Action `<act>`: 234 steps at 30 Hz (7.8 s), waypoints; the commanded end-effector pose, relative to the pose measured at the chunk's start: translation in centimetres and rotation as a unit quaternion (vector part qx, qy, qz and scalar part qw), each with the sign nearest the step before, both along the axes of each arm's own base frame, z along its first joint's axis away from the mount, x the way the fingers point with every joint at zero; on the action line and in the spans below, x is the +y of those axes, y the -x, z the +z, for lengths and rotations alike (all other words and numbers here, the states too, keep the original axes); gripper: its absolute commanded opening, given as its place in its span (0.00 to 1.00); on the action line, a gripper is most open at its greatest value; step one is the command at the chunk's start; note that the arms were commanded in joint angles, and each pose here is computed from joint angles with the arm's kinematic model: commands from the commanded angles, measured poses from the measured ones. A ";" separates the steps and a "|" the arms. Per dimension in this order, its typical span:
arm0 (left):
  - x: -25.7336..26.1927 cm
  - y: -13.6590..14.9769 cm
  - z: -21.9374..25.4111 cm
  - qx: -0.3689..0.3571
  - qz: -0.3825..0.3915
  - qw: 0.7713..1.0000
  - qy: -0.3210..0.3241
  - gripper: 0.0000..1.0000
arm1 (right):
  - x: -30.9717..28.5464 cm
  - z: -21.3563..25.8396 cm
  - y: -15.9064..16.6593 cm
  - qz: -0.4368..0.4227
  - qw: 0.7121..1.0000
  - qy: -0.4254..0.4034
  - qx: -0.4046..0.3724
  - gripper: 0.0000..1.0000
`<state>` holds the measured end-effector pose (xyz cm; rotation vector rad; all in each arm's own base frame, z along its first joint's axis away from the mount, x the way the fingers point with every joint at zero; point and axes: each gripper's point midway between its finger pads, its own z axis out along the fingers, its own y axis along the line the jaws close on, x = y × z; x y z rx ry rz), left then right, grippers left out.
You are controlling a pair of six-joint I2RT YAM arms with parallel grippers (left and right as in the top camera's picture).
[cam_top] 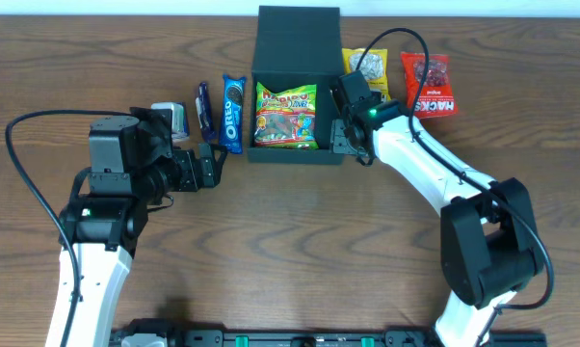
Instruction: Pack container
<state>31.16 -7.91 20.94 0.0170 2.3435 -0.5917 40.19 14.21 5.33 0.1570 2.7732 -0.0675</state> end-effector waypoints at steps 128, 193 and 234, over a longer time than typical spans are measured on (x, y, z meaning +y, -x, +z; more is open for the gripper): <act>-1.3 -20.7 -8.7 -0.035 0.037 0.978 -0.203 0.06 | -6.0 22.8 -0.2 0.022 0.963 -0.055 -0.264 0.83; -15.6 -15.3 0.6 -0.099 -0.019 0.994 -0.051 0.95 | -10.4 26.3 4.6 -0.022 0.959 -0.006 -0.284 0.92; -2.4 -16.9 0.8 -0.076 0.073 0.983 -0.151 0.95 | -5.9 2.4 -17.7 0.072 0.953 -0.052 -0.289 0.79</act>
